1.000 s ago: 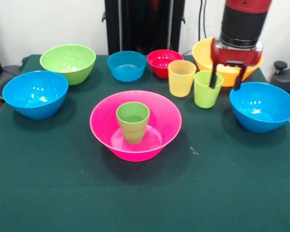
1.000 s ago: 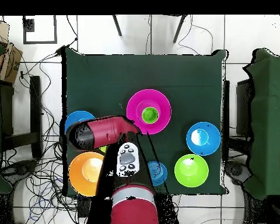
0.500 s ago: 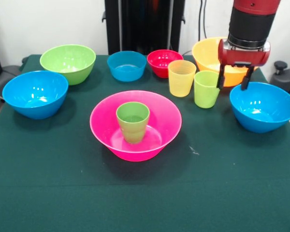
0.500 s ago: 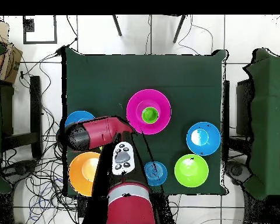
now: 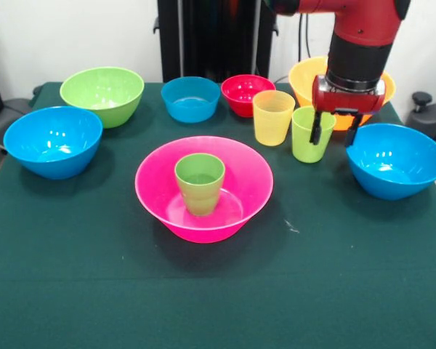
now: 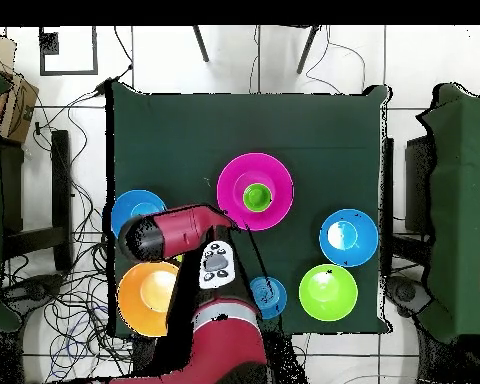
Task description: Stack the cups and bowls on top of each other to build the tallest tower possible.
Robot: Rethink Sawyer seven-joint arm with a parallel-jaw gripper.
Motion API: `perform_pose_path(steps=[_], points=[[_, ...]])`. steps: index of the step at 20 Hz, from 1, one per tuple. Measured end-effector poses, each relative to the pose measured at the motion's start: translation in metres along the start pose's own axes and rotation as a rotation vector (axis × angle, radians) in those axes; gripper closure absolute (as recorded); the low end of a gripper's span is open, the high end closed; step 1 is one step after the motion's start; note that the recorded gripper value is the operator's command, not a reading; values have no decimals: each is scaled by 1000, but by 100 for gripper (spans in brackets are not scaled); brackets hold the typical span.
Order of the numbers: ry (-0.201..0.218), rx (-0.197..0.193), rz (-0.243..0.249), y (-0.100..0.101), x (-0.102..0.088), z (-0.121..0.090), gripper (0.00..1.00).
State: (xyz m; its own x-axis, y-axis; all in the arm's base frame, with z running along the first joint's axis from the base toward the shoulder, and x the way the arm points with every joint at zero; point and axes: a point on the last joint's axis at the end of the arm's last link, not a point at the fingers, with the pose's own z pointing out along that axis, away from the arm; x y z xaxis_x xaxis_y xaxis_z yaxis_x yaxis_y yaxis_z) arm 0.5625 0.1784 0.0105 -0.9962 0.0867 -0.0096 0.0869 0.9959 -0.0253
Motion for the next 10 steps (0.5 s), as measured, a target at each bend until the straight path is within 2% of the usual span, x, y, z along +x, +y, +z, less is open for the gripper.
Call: perform_pose_path(steps=[5, 10], points=[[-12, 3, -8, 2, 4, 6, 0], [-19, 11, -35, 14, 10, 6, 0]])
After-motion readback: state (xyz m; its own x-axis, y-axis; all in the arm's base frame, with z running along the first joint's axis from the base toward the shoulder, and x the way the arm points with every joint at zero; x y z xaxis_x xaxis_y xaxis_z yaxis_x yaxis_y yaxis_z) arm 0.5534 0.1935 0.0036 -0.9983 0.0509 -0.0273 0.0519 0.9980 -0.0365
